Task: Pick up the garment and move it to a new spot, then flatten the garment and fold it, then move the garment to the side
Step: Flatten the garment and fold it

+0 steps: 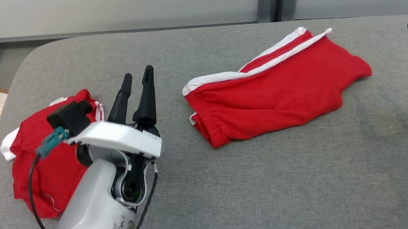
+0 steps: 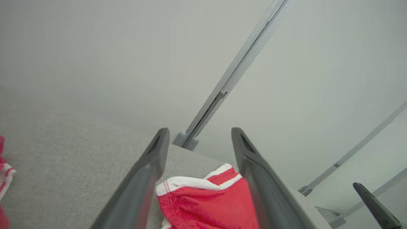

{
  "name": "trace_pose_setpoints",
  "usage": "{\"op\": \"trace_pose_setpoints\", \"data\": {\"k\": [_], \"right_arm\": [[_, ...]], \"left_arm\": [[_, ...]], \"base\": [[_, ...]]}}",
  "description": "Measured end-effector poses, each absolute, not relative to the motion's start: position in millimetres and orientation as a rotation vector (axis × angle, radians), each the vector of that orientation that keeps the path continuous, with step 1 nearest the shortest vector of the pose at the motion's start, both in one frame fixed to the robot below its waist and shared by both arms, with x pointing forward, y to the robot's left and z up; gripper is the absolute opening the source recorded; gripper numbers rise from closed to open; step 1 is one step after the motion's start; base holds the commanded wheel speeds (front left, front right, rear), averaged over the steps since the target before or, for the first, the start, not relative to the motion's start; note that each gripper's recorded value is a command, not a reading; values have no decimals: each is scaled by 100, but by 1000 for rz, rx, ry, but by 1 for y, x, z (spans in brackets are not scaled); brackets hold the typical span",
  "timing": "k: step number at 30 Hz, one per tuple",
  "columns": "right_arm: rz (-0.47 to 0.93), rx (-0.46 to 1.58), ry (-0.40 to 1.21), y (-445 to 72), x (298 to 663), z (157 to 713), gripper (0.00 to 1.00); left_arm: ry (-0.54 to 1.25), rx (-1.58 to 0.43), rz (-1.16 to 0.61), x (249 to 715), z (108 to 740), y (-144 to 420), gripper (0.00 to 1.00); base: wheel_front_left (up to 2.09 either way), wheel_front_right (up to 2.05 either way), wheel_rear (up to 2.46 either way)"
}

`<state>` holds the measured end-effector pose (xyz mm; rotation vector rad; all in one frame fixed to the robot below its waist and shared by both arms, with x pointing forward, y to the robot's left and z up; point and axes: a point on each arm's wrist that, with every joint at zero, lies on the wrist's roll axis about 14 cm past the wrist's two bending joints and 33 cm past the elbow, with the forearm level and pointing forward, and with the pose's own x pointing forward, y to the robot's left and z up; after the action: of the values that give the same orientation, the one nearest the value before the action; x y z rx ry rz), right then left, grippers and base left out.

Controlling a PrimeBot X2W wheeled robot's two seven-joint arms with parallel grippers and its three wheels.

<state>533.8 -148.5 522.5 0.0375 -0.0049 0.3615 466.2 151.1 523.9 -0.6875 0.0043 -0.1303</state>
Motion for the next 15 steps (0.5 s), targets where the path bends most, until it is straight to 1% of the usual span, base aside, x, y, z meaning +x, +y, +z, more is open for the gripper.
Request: {"op": "trace_pose_setpoints", "data": {"k": [6,8,11,15], "right_arm": [[308,43,-33,-161,489,517,100],[290,46,-40,-162,476,514,100],[272,50,-26,-160,456,503,100],[243,64,-22,-160,439,497,100]], "left_arm": [[-52,-573,-157,435,521,138,100],[-54,-523,-169,425,518,133,100],[-51,-497,-156,412,510,134,100],[-62,-462,-151,400,509,136,100]], "base": [[0,0,0],[0,0,0],[0,0,0],[0,0,0]]}}
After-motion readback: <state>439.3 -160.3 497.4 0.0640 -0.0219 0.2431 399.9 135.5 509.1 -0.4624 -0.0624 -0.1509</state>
